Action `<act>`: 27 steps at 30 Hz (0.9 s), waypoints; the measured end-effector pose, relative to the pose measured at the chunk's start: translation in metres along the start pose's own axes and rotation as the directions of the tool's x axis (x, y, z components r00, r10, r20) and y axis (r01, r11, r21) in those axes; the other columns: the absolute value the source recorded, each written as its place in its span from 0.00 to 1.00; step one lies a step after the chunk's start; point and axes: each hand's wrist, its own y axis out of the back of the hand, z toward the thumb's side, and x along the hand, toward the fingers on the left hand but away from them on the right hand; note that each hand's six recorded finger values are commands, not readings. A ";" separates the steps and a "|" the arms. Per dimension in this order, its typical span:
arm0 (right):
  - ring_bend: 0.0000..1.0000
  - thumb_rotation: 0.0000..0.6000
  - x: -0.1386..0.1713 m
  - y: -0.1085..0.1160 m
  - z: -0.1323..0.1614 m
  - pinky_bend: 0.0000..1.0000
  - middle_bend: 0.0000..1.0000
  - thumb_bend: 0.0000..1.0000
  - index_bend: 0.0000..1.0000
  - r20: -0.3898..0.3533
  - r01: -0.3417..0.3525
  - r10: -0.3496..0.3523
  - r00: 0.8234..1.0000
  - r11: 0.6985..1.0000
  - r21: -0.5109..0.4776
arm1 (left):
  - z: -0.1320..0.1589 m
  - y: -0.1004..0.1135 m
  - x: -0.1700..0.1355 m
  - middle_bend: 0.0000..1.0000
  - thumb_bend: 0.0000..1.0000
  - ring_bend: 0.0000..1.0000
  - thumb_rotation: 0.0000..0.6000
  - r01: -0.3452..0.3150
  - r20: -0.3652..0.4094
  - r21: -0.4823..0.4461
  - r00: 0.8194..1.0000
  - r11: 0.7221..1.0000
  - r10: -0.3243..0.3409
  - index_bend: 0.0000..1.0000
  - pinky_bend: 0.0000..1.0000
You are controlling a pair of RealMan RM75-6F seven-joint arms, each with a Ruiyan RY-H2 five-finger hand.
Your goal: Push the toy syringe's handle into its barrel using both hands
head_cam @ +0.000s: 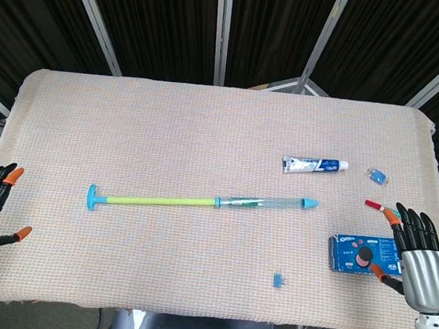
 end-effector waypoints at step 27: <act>1.00 1.00 -0.095 -0.093 0.051 1.00 1.00 0.00 0.07 -0.116 -0.363 0.360 0.926 0.932 -0.002 | -0.008 -0.015 0.017 0.00 0.00 0.00 1.00 0.053 -0.048 0.050 0.998 0.997 -0.050 0.00 0.00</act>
